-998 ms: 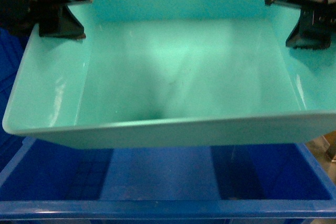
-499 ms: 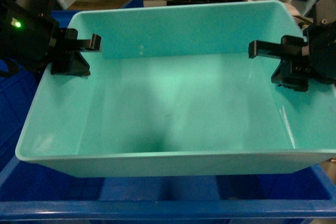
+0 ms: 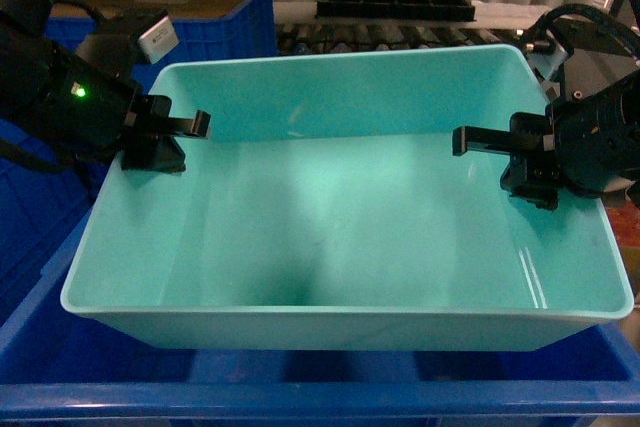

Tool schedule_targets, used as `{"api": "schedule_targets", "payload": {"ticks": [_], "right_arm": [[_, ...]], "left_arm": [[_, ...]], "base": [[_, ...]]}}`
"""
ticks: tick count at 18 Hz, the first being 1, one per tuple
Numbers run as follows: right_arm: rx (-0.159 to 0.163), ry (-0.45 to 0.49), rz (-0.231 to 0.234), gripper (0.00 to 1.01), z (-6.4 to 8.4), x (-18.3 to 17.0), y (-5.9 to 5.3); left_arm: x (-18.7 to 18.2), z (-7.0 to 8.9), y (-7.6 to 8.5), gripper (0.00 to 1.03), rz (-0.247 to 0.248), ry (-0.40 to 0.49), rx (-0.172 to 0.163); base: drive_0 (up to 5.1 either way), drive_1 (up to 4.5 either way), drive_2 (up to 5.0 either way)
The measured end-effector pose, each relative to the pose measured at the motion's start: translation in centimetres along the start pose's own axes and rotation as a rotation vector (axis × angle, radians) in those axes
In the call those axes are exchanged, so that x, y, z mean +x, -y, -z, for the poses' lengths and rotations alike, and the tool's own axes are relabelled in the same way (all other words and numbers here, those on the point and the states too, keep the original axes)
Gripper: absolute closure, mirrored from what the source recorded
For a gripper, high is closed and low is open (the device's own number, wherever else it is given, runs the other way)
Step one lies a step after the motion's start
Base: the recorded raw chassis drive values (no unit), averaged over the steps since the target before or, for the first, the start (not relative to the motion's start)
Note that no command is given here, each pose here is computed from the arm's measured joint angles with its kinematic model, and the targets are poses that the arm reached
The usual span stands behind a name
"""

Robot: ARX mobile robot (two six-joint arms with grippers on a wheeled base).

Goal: Stack blue boxes stably on right

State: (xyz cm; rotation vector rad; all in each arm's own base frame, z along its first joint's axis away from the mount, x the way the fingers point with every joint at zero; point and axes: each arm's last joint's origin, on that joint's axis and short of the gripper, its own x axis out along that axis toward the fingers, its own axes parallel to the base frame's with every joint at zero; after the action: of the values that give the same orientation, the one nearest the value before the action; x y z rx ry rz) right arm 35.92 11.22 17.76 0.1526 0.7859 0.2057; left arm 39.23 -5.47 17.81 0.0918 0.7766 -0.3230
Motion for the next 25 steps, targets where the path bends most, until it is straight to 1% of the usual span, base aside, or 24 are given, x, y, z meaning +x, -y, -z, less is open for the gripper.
{"api": "schedule_targets", "payload": {"ticks": [2,5,8,13,14,15,16,17,18,19,20,21,22,23,24,25], "right_arm": [[0.002,0.017,0.003,0.93,-0.1,0.2,0.0],[0.014,0.063,0.003,0.93,-0.8,0.0,0.3],[0.016,0.063,0.004,0.93,-0.9,-0.1,0.3],[0.016,0.063,0.004,0.93,-0.9,-0.1,0.3],[0.021,0.054,0.001,0.93,-0.9,-0.3,0.3],[0.03,0.026,0.001,0.93,-1.0,-0.5,0.2],[0.041,0.007,-0.003,0.93,-1.4,-0.7,0.1],[0.043,0.004,-0.006,0.93,-2.0,-0.9,-0.1],[0.037,-0.015,-0.004,0.93,-2.6,-0.8,-0.3],[0.033,-0.026,0.001,0.93,-2.8,-0.2,-0.3],[0.034,-0.059,0.005,0.93,-2.8,0.9,-0.1],[0.036,-0.1,0.01,0.93,-2.3,2.2,0.2],[0.038,-0.14,0.015,0.93,-1.3,3.6,0.5],[0.04,-0.169,0.014,0.93,-0.8,4.4,0.7],[0.041,-0.179,0.017,0.93,-0.6,5.0,0.7],[0.04,-0.182,0.018,0.93,-0.5,5.5,0.8]], "left_arm": [[0.3,0.2,-0.3,1.0,-0.002,0.049,0.002],[-0.4,-0.5,-0.5,1.01,-0.014,0.159,-0.012],[-0.5,-0.5,-0.4,1.01,-0.012,0.159,-0.018],[-0.5,-0.6,-0.3,1.01,-0.014,0.169,-0.017],[-1.0,-0.3,-0.1,1.01,-0.023,0.179,-0.014],[-1.7,-0.1,0.4,1.01,-0.033,0.165,-0.021],[-2.3,-0.4,0.6,1.01,-0.046,0.173,-0.023],[-2.4,-0.8,0.6,1.01,-0.053,0.178,-0.022],[-2.2,-1.3,0.5,1.01,-0.05,0.146,-0.033],[-1.3,-1.6,0.3,1.01,-0.052,0.145,-0.032],[-0.2,-1.2,0.2,1.01,-0.051,0.131,-0.029],[0.9,-0.5,0.1,1.01,-0.046,0.097,-0.032],[2.3,0.5,0.0,1.01,-0.043,0.052,-0.031],[3.2,1.1,-0.1,1.01,-0.041,0.014,-0.03],[4.0,1.3,-0.3,1.01,-0.039,-0.006,-0.026],[4.6,1.0,-0.4,1.01,-0.038,-0.02,-0.026]], "base": [[0.0,0.0,0.0],[0.0,0.0,0.0],[0.0,0.0,0.0],[0.0,0.0,0.0],[0.0,0.0,0.0],[0.0,0.0,0.0],[0.0,0.0,0.0],[0.0,0.0,0.0],[0.0,0.0,0.0],[0.0,0.0,0.0],[0.0,0.0,0.0],[0.0,0.0,0.0],[0.0,0.0,0.0],[0.0,0.0,0.0],[0.0,0.0,0.0],[0.0,0.0,0.0]]}}
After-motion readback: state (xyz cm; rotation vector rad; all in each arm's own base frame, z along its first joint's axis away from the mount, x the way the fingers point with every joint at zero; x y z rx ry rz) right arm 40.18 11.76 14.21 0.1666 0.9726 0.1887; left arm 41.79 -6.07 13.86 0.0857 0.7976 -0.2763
